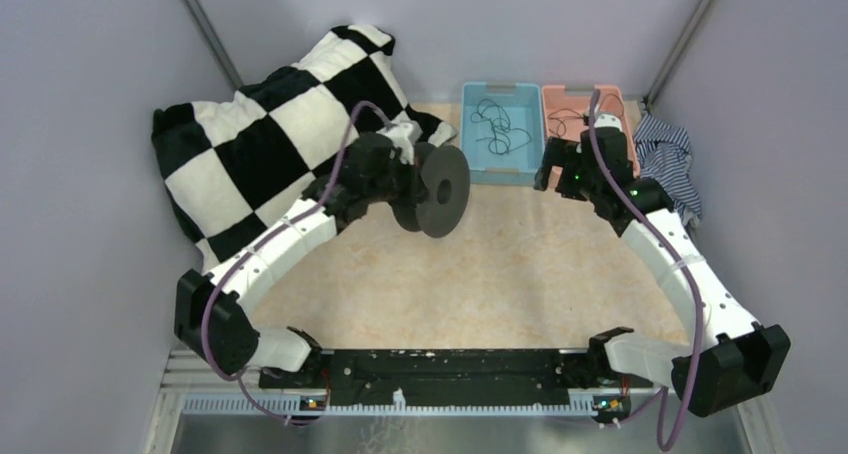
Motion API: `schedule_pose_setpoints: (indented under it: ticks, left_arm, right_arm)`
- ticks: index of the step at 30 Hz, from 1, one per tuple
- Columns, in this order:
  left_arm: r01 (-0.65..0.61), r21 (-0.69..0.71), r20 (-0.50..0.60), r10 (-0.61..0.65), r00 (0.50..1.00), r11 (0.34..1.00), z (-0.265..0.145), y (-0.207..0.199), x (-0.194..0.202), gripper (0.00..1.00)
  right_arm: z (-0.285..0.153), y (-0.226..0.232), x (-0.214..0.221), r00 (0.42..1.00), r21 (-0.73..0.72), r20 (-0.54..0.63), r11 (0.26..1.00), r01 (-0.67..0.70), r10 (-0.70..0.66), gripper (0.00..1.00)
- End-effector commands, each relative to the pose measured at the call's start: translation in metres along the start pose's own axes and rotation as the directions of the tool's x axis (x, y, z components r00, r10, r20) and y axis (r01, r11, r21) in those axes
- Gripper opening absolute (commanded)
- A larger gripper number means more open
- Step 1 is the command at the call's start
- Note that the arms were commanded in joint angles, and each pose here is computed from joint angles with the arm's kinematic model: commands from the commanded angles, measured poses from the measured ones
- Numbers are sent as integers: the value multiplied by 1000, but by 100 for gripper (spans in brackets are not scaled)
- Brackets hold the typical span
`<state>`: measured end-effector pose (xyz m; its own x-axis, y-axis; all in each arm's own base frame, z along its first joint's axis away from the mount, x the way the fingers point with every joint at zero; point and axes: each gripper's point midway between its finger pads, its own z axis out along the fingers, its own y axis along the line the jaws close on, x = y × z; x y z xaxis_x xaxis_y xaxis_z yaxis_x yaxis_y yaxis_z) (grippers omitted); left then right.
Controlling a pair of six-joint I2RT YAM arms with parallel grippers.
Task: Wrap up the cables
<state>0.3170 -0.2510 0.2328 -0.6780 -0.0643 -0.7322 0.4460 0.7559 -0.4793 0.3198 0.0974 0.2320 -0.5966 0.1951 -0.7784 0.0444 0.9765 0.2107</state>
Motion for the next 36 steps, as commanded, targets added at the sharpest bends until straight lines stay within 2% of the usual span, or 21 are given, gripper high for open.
schedule_pose_setpoints:
  ticks: [1,3,6,10,15,19,23,28,30,36]
  left_arm:
    - [-262,-307,-18,270,963,915,4,1,-1,0]
    - [-355,-392,-29,374,927,849,8,-10,-7,0]
    - [-421,-409,-15,455,890,810,15,-33,-11,0]
    - [-456,-460,-42,494,868,762,27,-39,2,0]
    - [-472,-459,-64,502,862,753,45,-42,22,0]
    - [-430,-450,-58,455,888,782,46,-43,31,0]
    - [-412,-316,-13,430,903,855,45,-65,38,0]
    - [-380,-161,9,386,922,911,33,-95,40,0]
    - [-378,-127,1,381,925,917,30,-100,43,0]
    - [-447,14,-90,446,890,895,41,-109,74,0]
  right_arm:
    - [-14,-7,-22,998,-5,57,999,-38,39,99]
    - [-14,-9,-22,997,6,60,999,-54,54,99]
    - [-16,-13,-22,995,29,69,997,-72,70,99]
    - [-21,-15,-22,991,22,96,995,-97,95,99]
    - [-29,-15,-25,983,-4,139,993,-120,120,99]
    - [-32,-14,-26,983,-6,138,993,-119,119,99]
    - [-31,-13,-26,984,-7,135,993,-118,118,99]
    - [-29,-11,-24,985,-19,128,993,-118,120,99]
    - [-27,-9,-23,984,-27,123,992,-126,129,99]
    - [-23,0,-22,984,-67,105,988,-139,146,98]
